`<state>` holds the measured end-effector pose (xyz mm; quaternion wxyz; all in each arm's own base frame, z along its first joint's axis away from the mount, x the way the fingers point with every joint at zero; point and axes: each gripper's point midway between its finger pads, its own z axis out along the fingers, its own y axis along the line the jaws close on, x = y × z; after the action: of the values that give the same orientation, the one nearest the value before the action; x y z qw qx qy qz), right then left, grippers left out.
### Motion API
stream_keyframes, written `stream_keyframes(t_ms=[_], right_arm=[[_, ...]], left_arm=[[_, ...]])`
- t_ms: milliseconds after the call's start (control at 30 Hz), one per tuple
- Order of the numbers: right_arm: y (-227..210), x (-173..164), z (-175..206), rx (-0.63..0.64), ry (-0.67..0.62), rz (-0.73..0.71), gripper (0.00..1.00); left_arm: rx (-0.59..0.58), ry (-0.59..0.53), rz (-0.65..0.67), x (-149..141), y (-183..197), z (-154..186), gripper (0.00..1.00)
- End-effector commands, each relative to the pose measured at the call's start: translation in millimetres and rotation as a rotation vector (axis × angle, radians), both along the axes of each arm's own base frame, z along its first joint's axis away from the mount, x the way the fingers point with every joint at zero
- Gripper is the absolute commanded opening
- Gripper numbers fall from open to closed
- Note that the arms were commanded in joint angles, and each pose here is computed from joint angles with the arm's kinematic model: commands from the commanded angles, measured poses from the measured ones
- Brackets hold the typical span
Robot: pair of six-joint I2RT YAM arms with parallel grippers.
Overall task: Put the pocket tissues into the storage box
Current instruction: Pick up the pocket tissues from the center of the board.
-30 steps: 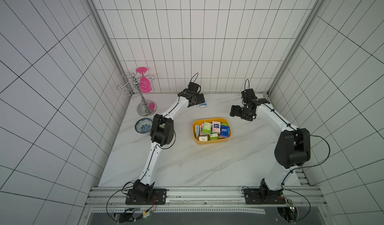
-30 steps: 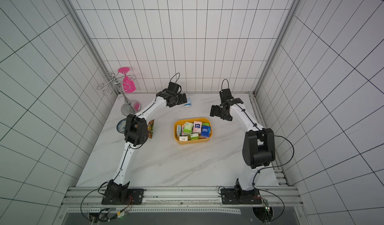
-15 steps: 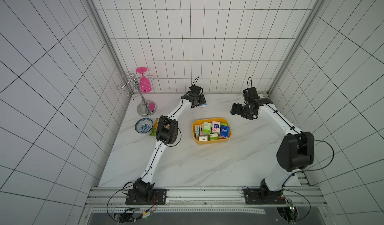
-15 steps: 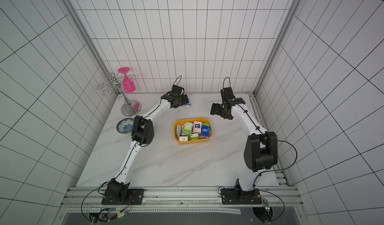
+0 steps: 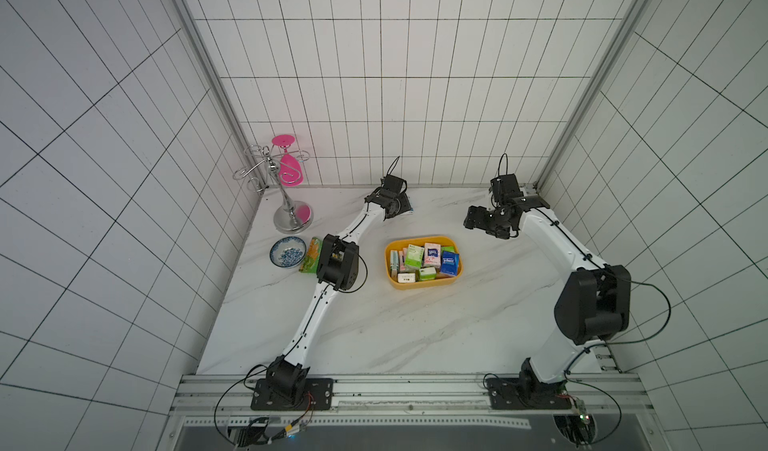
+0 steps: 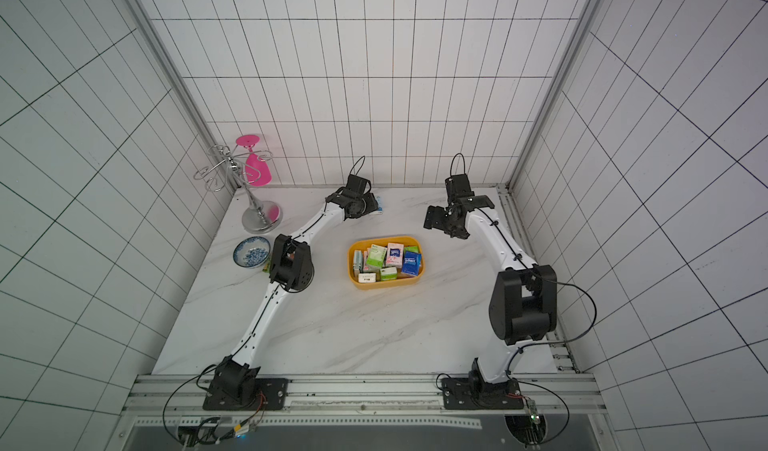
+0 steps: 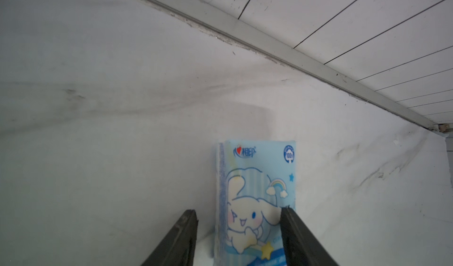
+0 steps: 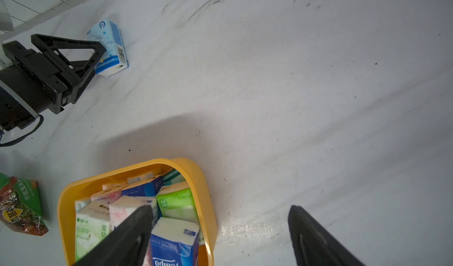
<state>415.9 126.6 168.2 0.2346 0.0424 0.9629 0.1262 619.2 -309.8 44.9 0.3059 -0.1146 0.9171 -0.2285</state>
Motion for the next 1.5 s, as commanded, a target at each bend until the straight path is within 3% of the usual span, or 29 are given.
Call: stream_keyframes(t_ms=[0, 300, 467, 767, 1000, 1200, 1467], right_arm=[[-1, 7, 11, 0.028, -0.019, -0.001, 0.90], [-2, 8, 7, 0.041, -0.006, -0.004, 0.89], [0, 8, 6, 0.046, -0.002, -0.002, 0.89], [2, 10, 8, 0.063, -0.002, -0.004, 0.87], [4, 11, 10, 0.075, 0.002, -0.011, 0.86], [3, 4, 11, 0.079, 0.005, -0.009, 0.86], [1, -18, 0, 0.103, 0.024, -0.016, 0.86]], left_arm=[[0.009, 0.021, -0.013, -4, -6, -16, 0.50], [-0.011, -0.003, -0.007, 3, -4, -8, 0.22], [-0.036, -0.016, 0.005, 7, -2, 1, 0.00], [-0.100, -0.059, 0.016, 13, 11, 40, 0.00], [-0.144, -0.060, -0.009, -2, 21, 68, 0.00], [-0.193, -0.024, -0.035, -35, 42, 92, 0.00], [-0.188, -0.041, -0.101, -107, 68, 139, 0.00]])
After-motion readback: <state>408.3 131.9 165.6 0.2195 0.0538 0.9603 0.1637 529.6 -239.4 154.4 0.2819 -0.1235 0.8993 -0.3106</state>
